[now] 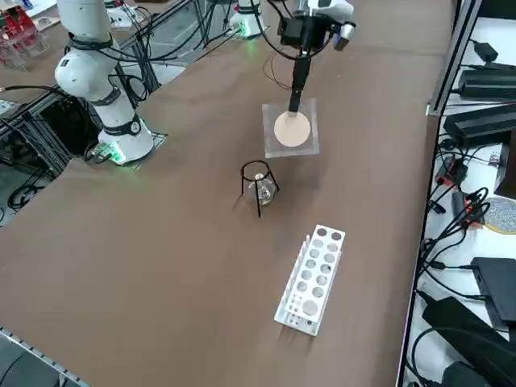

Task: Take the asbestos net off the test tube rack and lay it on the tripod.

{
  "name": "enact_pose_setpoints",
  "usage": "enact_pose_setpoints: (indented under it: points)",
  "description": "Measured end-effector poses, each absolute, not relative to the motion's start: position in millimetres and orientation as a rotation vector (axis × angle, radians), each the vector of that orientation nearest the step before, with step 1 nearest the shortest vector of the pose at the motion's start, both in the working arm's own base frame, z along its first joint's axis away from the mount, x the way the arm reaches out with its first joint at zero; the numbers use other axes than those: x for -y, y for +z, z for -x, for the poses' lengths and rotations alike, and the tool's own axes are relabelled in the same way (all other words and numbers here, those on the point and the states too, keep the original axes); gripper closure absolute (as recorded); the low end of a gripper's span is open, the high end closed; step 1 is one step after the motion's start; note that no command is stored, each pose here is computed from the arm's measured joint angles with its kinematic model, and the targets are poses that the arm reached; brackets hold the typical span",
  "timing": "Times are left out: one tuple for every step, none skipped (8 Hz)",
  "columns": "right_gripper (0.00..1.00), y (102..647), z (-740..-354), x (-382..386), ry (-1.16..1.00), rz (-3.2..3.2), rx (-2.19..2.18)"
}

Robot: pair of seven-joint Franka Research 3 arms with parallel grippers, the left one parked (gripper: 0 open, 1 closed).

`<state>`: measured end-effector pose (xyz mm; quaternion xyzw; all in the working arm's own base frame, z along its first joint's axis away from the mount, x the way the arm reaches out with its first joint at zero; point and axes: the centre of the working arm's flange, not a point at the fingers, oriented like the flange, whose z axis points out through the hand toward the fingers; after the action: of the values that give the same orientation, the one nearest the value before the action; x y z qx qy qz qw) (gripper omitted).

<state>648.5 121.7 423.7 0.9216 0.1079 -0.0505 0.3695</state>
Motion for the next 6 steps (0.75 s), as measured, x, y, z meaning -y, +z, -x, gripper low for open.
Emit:
enact_pose_setpoints:
  points:
    - [0.98,397.1,-645.0,-142.7,-0.119,-2.288,-0.196]
    - [0.98,370.4,-640.2,-159.9,-0.112,-2.237,-0.121]
    - [0.98,346.9,-635.3,-170.1,-0.109,-2.190,-0.049]
    - [0.98,327.7,-630.9,-172.4,-0.113,-2.131,0.017]
    - [0.98,311.8,-626.4,-169.3,-0.125,-2.056,0.073]
    - [0.98,293.6,-621.7,-166.4,-0.139,-1.986,0.118]
